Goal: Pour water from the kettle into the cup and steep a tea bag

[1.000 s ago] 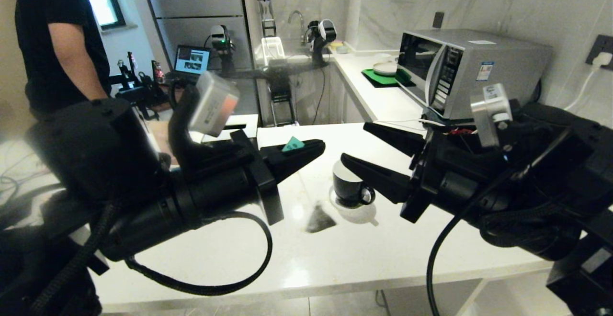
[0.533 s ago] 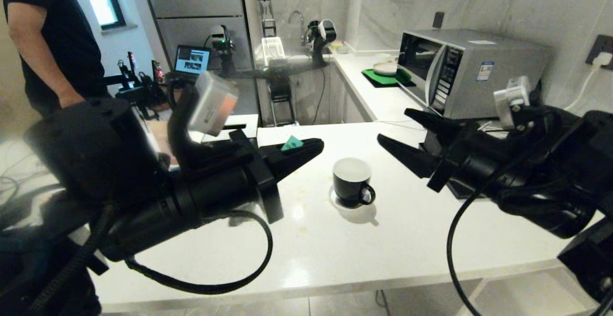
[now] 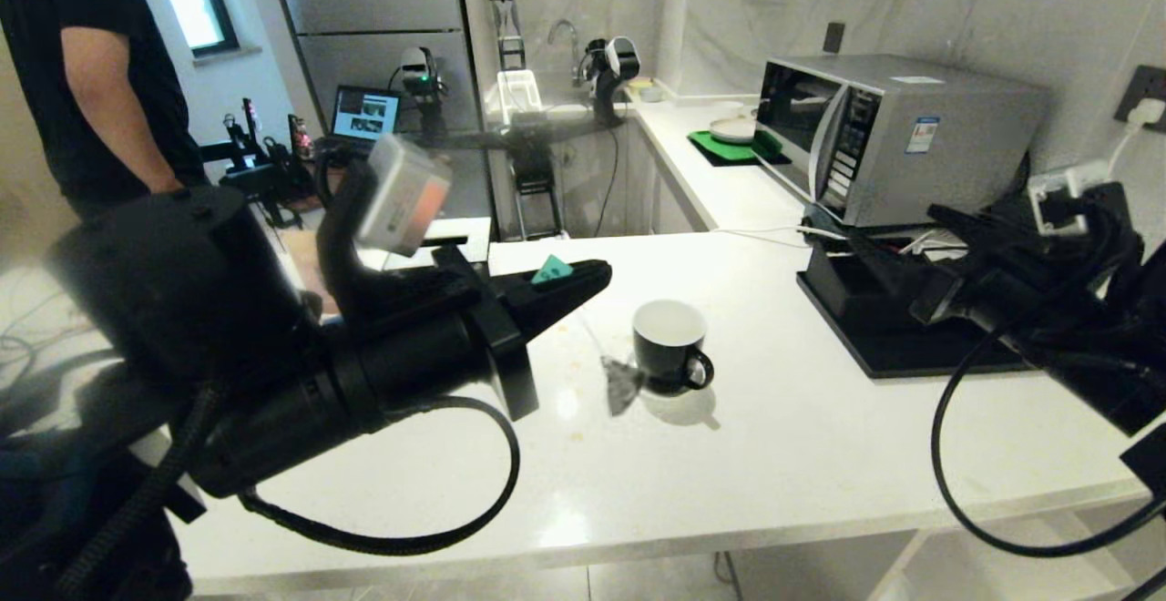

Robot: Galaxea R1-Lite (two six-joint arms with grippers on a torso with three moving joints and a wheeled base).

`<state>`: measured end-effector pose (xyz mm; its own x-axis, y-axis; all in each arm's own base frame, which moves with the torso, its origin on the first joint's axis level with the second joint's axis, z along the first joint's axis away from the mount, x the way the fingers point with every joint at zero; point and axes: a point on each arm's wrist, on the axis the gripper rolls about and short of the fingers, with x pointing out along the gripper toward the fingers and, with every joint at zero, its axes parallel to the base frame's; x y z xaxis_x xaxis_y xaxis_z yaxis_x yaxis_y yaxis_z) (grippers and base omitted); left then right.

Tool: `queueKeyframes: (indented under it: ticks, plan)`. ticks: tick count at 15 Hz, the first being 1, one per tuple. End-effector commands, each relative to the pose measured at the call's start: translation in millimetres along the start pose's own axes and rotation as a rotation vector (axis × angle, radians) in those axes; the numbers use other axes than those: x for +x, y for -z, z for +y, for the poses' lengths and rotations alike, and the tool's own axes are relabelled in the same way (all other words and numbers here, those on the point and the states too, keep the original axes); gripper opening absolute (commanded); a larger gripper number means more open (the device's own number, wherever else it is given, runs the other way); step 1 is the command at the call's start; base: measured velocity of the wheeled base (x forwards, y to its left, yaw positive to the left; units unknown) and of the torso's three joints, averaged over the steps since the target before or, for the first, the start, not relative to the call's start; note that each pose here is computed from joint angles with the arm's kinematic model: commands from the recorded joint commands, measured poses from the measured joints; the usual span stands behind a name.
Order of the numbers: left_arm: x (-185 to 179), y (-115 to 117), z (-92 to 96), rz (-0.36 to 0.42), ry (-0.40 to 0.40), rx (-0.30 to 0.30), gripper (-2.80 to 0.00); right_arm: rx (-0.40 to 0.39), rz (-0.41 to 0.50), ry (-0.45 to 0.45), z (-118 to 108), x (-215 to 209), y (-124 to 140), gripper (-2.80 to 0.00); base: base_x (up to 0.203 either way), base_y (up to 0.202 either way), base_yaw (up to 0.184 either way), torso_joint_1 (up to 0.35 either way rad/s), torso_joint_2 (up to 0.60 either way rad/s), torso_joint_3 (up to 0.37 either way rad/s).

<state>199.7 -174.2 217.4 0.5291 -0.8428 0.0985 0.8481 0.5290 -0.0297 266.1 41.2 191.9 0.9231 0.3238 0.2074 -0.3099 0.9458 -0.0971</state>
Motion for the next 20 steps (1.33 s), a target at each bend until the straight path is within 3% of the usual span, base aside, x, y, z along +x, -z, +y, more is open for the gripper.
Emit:
queueKeyframes:
  ticks: [1, 3, 4, 11, 20]
  plan:
    - [-0.3, -1.1, 0.0, -0.008, 0.001, 0.002, -2.80, -0.011, -0.008, 0.036, -9.3, -2.9, -1.4, 0.00, 0.000, 0.000, 0.000, 0.000, 0.00, 0.000]
    - [-0.1, -0.3, 0.1, -0.005, 0.001, 0.001, -2.80, -0.012, -0.005, 0.044, -10.6, -6.4, -0.9, 0.00, 0.000, 0.000, 0.000, 0.000, 0.00, 0.000]
    - [0.1, 0.1, 0.2, -0.003, 0.001, 0.001, -2.80, -0.012, -0.003, 0.044, -9.9, -9.3, -1.1, -2.80, 0.000, 0.000, 0.000, 0.000, 0.00, 0.000]
    - [-1.3, -0.3, 5.1, -0.004, -0.018, 0.004, -2.80, -0.008, 0.000, 0.047, -5.9, -33.8, -6.1, -2.80, 0.000, 0.000, 0.000, 0.000, 0.00, 0.000]
    - [-7.9, 2.2, 3.9, 0.005, -0.039, 0.000, -2.80, 0.001, 0.064, 0.055, 9.8, -103.1, 0.7, -2.80, 0.000, 0.000, 0.000, 0.000, 0.00, 0.000]
